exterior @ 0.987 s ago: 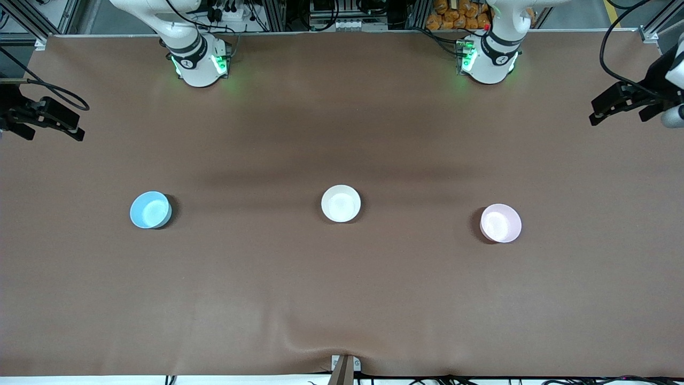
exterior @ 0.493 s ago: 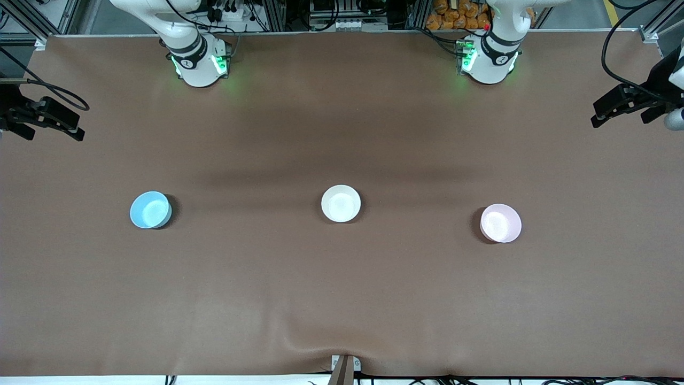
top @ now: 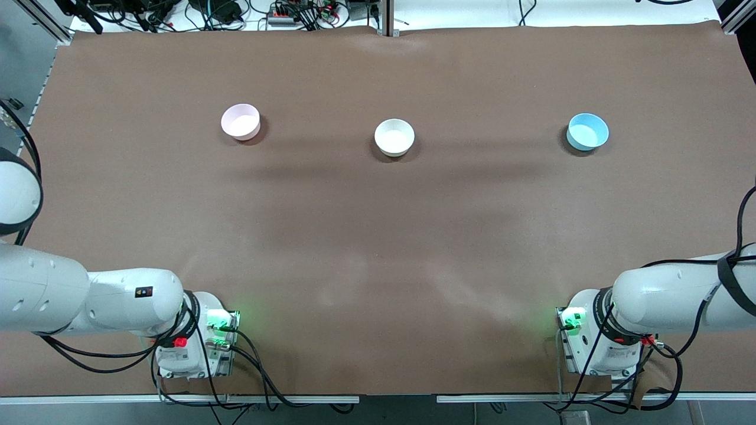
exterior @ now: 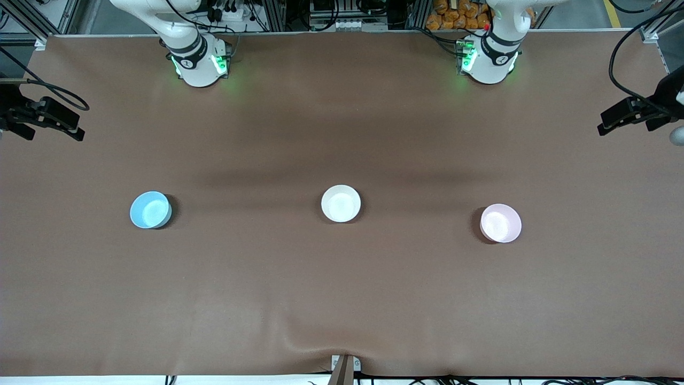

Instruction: Stack pink and blue bowls on white bowl

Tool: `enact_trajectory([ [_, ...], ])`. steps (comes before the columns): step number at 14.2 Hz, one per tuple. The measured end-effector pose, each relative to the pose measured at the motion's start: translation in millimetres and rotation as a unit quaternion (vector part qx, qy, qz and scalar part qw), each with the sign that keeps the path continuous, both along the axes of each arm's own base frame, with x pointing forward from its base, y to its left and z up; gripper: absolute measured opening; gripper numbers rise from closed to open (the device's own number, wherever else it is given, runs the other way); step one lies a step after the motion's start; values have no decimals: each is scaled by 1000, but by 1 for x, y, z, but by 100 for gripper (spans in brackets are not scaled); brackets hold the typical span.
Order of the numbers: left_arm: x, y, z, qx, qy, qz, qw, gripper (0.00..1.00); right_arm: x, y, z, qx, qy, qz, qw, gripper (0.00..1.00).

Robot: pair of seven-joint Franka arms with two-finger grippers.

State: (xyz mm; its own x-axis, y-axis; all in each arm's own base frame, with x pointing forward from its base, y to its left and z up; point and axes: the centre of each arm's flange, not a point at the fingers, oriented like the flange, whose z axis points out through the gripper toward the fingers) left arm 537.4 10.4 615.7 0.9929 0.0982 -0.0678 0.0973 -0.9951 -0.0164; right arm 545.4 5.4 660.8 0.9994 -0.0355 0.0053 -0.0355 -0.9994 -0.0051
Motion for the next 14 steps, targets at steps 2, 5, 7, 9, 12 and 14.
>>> enact_trajectory([
  [2, 8, 9, -31, -1, 3, 7, 1000, 100, 0, 0, 0, 0, 0, 0, 1000, 100],
  [5, 20, 19, -104, -1, -5, 15, 1000, 100, 0, 0, 0, 0, 0, 0, 1000, 100],
  [7, 27, 23, -152, -3, -2, 17, 1000, 100, 0, 0, 0, 0, 0, 0, 1000, 100],
  [9, 40, 21, -189, -6, -1, 15, 1000, 100, 0, 0, 0, 0, 0, 0, 1000, 100],
  [12, 54, 12, -235, -11, 4, 6, 1000, 100, 0, 0, 0, 0, 0, 0, 1000, 100],
  [14, 58, 6, -264, -14, 1, 1, 1000, 100, 0, 0, 0, 0, 0, 0, 1000, 100],
])
